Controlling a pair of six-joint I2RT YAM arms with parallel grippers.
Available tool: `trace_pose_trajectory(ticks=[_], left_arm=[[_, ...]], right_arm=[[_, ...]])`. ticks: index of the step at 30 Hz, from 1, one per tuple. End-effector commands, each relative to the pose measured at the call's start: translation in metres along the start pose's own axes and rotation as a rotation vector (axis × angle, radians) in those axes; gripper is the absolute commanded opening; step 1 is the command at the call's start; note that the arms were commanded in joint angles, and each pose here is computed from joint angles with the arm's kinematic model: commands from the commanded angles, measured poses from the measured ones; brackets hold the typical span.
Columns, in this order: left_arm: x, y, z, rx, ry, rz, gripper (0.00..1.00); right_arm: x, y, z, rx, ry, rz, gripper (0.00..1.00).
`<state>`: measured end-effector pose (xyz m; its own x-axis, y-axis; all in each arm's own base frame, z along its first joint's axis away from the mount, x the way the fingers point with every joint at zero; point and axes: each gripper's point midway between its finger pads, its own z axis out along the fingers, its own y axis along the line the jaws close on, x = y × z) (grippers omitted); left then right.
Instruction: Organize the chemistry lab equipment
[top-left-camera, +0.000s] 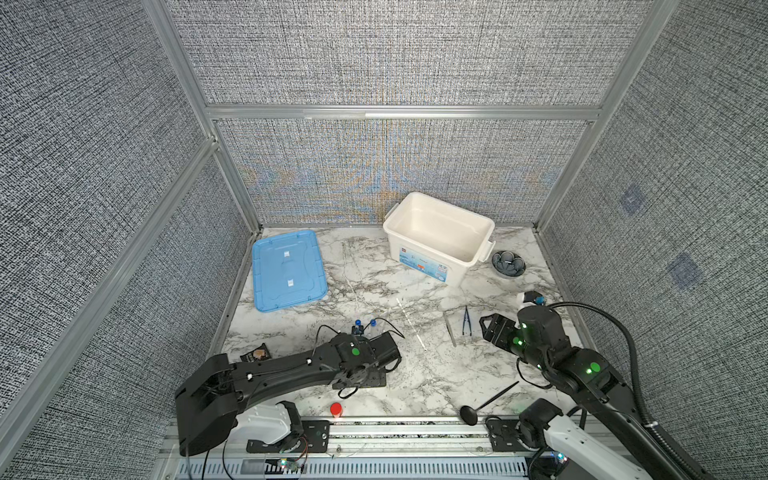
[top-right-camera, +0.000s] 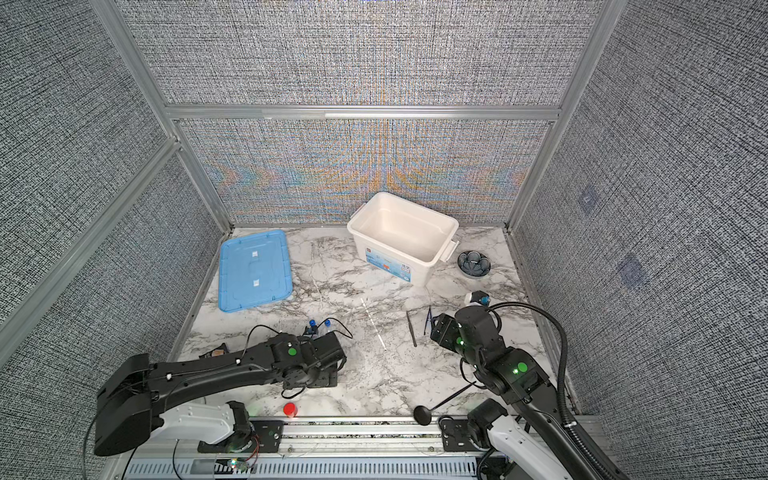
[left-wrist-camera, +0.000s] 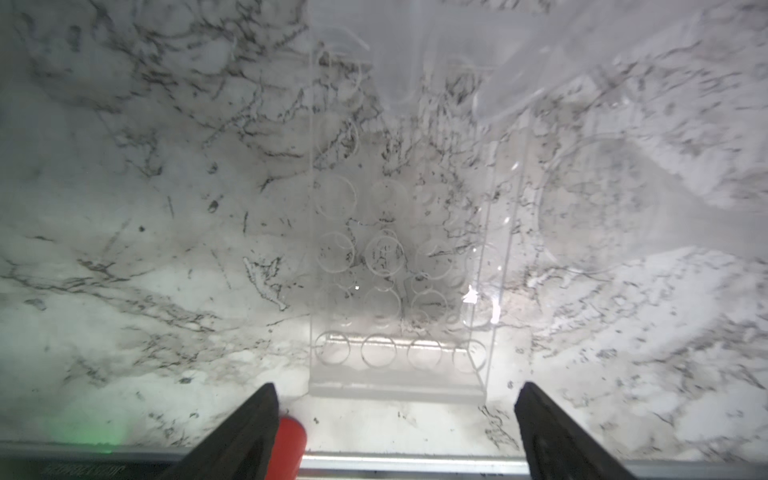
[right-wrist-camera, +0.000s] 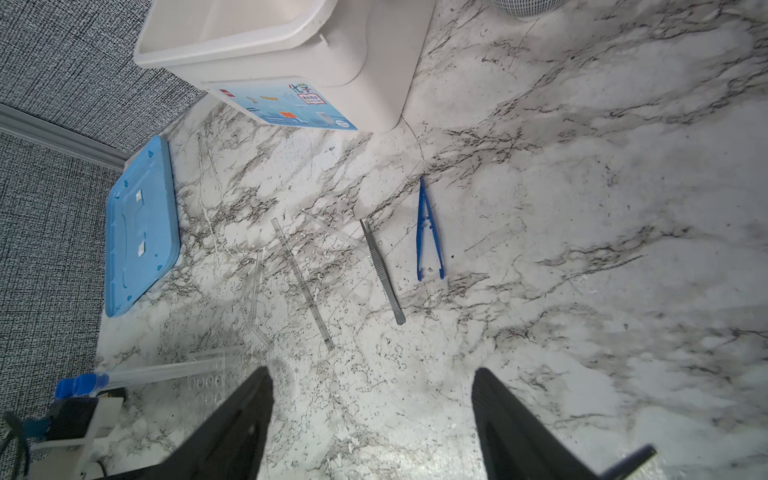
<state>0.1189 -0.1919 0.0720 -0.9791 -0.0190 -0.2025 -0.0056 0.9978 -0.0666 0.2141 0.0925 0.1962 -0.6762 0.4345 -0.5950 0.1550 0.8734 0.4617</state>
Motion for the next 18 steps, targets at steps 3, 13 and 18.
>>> trace_pose_trajectory(ticks=[3, 13, 18], left_arm=[[-0.007, 0.021, -0.042, -0.004, -0.056, 0.014, 0.91], [-0.072, 0.030, -0.171, 0.087, -0.400, 0.194, 0.96], [-0.113, 0.043, -0.165, 0.094, -0.432, 0.168, 0.99]], right_arm=[[0.005, 0.008, 0.004, -0.005, 0.062, -0.012, 0.78], [0.008, 0.033, 0.023, -0.007, 0.194, -0.164, 0.78], [-0.018, 0.027, 0.034, 0.110, 0.121, -0.153, 0.79]])
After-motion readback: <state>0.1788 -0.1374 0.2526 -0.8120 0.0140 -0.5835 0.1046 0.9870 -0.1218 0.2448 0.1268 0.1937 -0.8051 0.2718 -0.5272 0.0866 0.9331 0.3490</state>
